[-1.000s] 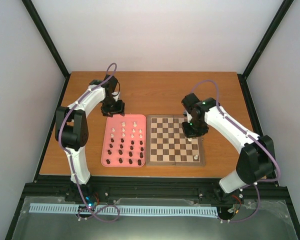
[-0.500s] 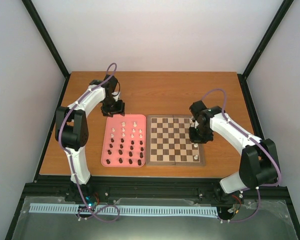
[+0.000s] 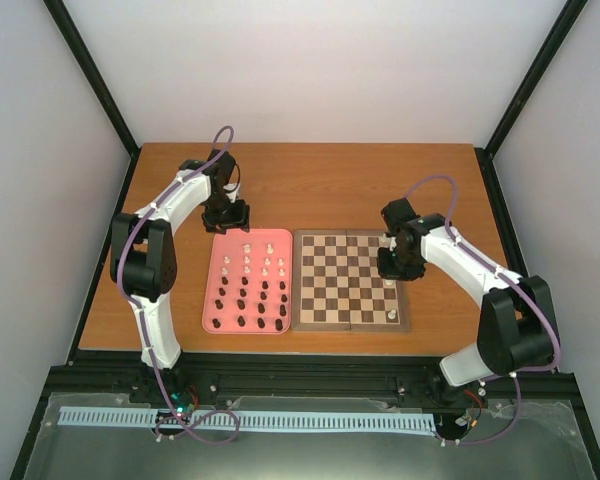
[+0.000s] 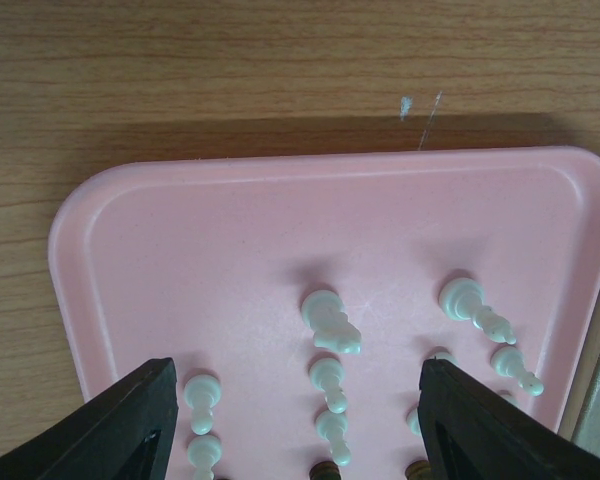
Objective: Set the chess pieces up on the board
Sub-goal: Place the chess piece on the chessboard.
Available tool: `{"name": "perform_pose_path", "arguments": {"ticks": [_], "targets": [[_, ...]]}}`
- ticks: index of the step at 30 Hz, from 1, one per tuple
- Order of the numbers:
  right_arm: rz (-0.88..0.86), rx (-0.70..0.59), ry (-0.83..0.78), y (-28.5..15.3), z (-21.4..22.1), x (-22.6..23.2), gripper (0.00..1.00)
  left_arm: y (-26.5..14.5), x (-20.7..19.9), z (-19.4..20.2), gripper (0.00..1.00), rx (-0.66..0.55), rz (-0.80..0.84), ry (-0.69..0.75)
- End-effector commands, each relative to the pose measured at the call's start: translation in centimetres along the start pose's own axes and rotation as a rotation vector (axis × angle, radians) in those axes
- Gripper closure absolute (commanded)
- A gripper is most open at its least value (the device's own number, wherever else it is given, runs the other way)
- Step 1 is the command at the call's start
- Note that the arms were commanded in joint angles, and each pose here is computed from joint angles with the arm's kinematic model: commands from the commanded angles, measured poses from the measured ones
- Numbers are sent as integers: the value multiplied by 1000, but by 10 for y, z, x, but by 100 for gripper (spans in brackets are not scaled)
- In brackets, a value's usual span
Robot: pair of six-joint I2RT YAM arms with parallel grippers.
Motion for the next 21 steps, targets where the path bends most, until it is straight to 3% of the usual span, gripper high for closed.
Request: {"name": "perform_pose_path", "arguments": {"ticks": [1, 21], "targets": [[17, -3, 14, 7, -4, -5, 97, -10, 0, -5, 25, -22, 19, -11], [51, 32, 8, 18, 0, -11, 90, -9, 0, -4, 25, -18, 21, -11]]}}
Point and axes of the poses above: each gripper's point midway between its finger pads, its own y axis out along the fingers, its own x axis along the line the jaws close on, z = x × y, the point moved 1 cm from there along -y, back along the fingers, and after that the axes turned 15 degrees about -y, right-handed, at the moved point
